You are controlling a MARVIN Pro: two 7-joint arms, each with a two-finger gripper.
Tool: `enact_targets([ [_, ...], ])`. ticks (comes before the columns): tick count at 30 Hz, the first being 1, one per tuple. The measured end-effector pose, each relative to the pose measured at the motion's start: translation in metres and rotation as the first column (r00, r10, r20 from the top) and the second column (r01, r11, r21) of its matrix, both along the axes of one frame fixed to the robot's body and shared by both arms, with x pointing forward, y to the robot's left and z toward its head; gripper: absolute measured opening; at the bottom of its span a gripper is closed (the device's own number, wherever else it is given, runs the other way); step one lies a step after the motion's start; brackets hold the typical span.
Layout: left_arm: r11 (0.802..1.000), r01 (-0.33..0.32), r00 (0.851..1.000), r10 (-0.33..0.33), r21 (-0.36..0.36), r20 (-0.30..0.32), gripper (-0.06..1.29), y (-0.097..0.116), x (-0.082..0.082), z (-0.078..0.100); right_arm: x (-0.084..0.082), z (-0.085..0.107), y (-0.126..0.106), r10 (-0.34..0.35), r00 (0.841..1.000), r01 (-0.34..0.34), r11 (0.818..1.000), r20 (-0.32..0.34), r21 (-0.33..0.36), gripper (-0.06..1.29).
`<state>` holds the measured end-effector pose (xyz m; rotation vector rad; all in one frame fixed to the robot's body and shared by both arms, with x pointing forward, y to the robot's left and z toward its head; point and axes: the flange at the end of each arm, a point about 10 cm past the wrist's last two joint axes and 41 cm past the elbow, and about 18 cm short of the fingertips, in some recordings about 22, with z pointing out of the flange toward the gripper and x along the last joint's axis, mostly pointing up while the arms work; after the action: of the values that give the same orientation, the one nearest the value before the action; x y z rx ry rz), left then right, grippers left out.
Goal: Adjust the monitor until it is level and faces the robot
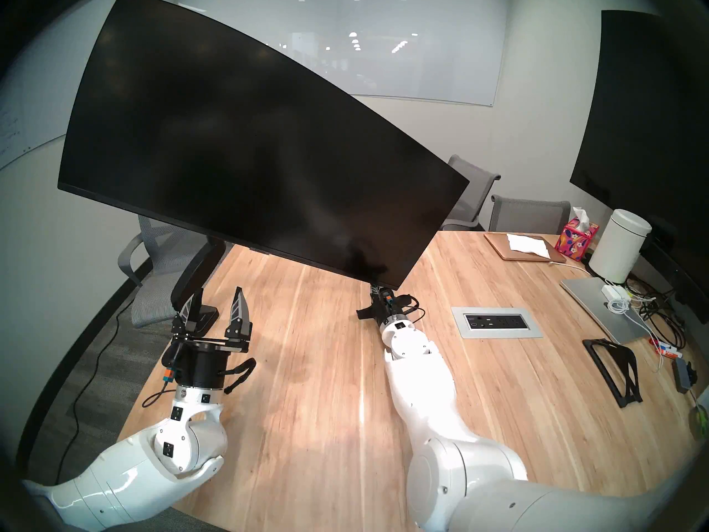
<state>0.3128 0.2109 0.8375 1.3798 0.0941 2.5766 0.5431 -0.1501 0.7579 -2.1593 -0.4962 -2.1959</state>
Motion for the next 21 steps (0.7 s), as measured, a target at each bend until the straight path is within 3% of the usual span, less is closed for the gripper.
enact_targets([
  [21,1.0,0.0,1.0,0.0,0.001,-0.001,1.23,0.0,0.0,0.0,0.011,0.011,-0.01,-0.039,0.999,0.039,0.999,0.02,-0.008,-0.03],
])
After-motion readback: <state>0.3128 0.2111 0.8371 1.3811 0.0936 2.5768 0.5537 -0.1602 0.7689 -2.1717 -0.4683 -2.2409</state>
